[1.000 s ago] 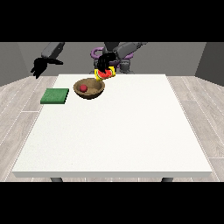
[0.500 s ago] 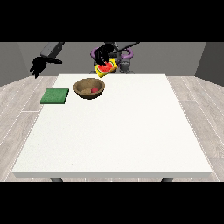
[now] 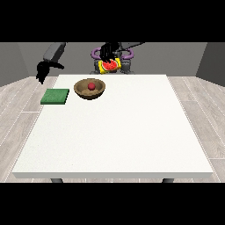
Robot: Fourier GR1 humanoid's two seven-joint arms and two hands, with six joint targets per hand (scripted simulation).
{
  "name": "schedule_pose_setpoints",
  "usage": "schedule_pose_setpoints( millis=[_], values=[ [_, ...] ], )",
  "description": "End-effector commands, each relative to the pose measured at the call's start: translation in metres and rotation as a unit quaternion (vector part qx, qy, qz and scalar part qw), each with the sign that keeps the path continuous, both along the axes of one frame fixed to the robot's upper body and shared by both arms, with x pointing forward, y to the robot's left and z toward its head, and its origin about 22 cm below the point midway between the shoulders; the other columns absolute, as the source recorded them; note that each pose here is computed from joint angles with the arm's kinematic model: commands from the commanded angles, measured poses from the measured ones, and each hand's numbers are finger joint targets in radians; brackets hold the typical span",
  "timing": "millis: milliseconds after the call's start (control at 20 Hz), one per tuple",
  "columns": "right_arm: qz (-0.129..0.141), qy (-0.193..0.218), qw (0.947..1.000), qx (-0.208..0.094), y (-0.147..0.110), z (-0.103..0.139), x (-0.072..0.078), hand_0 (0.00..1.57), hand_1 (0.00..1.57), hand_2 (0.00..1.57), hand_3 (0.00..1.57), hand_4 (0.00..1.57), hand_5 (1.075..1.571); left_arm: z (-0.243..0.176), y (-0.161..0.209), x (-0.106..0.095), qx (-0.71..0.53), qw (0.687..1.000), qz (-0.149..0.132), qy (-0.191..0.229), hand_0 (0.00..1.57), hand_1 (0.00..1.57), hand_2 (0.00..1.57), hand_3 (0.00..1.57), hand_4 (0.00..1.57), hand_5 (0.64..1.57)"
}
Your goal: Pick the cup and pour the ball into the bowl, then pick the bowl and place it on the pad
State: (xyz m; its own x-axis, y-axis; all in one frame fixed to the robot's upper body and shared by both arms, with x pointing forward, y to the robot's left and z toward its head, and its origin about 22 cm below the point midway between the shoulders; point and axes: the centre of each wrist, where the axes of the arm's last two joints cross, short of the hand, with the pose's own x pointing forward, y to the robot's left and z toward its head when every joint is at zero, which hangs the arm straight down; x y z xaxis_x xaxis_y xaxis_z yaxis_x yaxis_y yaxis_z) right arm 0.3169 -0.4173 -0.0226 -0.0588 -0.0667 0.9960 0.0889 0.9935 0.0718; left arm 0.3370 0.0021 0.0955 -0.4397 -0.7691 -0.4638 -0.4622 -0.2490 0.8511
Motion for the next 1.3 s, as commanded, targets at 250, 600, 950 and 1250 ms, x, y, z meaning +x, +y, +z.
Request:
schedule_pose_setpoints(
  millis=[250, 600, 950, 1250],
  values=[
    [-0.037, 0.02, 0.9991, 0.007, -0.018, 0.001, -0.013, 0.0, 0.0, 0.0, 0.0, 0.48, 1.561, 0.014, 0.113, 0.032, -0.326, 0.941, 0.07, 0.058, 0.37, 0.37, 1.57, 1.57, 0.86, 1.568],
    [-0.026, -0.023, 0.9988, 0.033, 0.016, -0.004, 0.003, 0.0, 0.0, 0.0, 0.0, 0.27, 1.566, -0.005, 0.135, 0.027, -0.537, 0.83, 0.016, 0.149, 1.17, 1.17, 1.24, 1.07, 0.8, 1.527],
    [0.038, -0.028, 0.9984, 0.032, 0.061, 0.006, 0.028, 0.0, 0.0, 0.0, 0.0, 0.42, 1.566, -0.022, 0.16, 0.036, -0.676, 0.712, -0.031, 0.186, 0.0, 0.0, 0.0, 0.0, 0.4, 1.548],
    [0.062, -0.002, 0.9976, 0.03, 0.093, 0.001, 0.032, 0.0, 0.0, 0.0, 0.0, 0.11, 1.541, -0.074, 0.185, 0.03, -0.686, 0.695, -0.008, 0.217, 0.0, 0.0, 0.0, 0.0, 0.0, 1.519]
  ],
)
